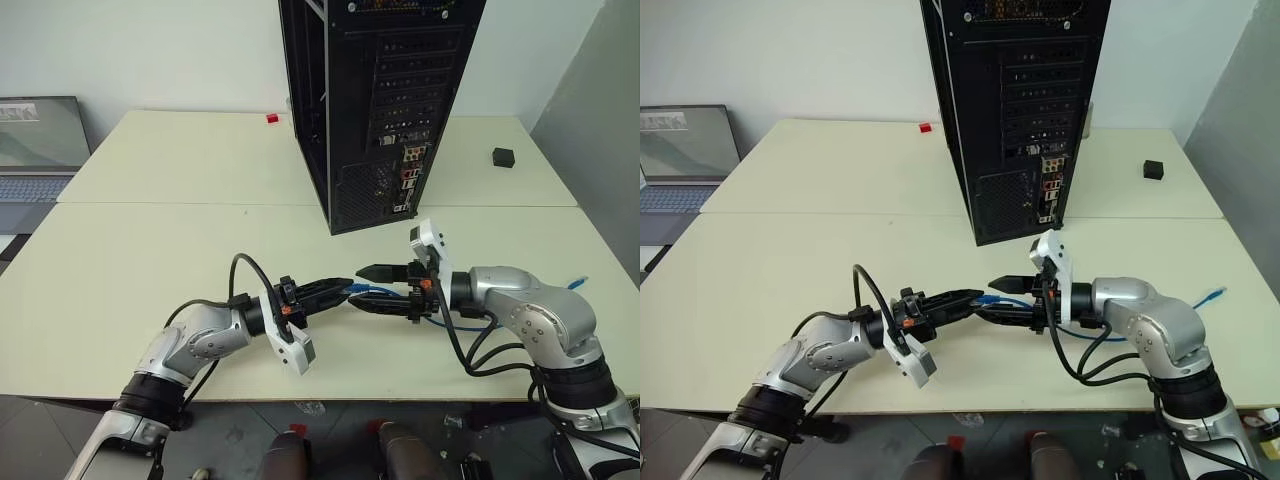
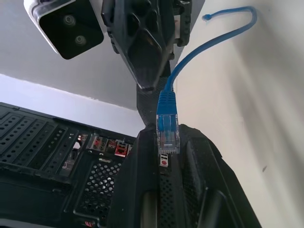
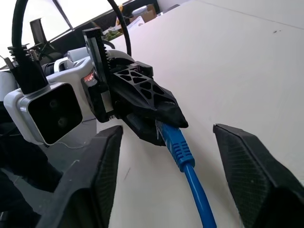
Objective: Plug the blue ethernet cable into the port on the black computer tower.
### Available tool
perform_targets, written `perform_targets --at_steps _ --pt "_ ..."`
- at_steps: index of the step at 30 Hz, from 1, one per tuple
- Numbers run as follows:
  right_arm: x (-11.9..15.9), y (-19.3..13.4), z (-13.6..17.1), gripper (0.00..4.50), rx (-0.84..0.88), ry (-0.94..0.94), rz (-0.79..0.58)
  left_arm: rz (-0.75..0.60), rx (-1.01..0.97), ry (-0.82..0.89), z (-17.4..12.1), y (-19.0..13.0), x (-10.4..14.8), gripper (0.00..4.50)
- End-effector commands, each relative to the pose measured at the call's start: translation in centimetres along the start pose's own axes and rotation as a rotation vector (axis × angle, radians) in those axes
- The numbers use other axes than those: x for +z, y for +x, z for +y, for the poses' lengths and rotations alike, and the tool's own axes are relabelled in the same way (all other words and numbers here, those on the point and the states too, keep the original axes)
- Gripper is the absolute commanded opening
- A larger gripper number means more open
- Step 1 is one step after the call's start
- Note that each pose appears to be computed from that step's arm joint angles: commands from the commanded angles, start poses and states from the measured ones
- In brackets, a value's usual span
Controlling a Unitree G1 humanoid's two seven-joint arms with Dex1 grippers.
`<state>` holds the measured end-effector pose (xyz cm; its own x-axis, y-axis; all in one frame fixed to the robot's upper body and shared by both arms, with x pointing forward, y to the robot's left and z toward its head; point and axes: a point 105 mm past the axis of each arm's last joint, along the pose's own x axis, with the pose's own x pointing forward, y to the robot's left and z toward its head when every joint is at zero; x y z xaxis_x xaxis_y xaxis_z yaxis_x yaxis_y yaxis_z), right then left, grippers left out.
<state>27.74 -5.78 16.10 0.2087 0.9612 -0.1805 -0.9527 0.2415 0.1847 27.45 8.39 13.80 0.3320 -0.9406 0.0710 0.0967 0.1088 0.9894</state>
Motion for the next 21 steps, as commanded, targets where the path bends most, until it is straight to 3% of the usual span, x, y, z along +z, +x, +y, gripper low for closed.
perform_targets --at_steps 1,11,21 --pt "0.48 0.06 0.43 2.10 0.024 -0.006 -0.011 -0.012 0.041 0.034 0.96 -0.19 0.32 0.28" --pt "0.53 -0.02 0.35 0.05 0.031 0.022 -0.009 -0.020 0.040 0.044 0.81 -0.31 0.55 0.28" --pt "0.06 -0.18 0.73 0.01 0.066 0.083 0.022 -0.049 0.013 0.029 0.17 -0.67 0.97 0.28"
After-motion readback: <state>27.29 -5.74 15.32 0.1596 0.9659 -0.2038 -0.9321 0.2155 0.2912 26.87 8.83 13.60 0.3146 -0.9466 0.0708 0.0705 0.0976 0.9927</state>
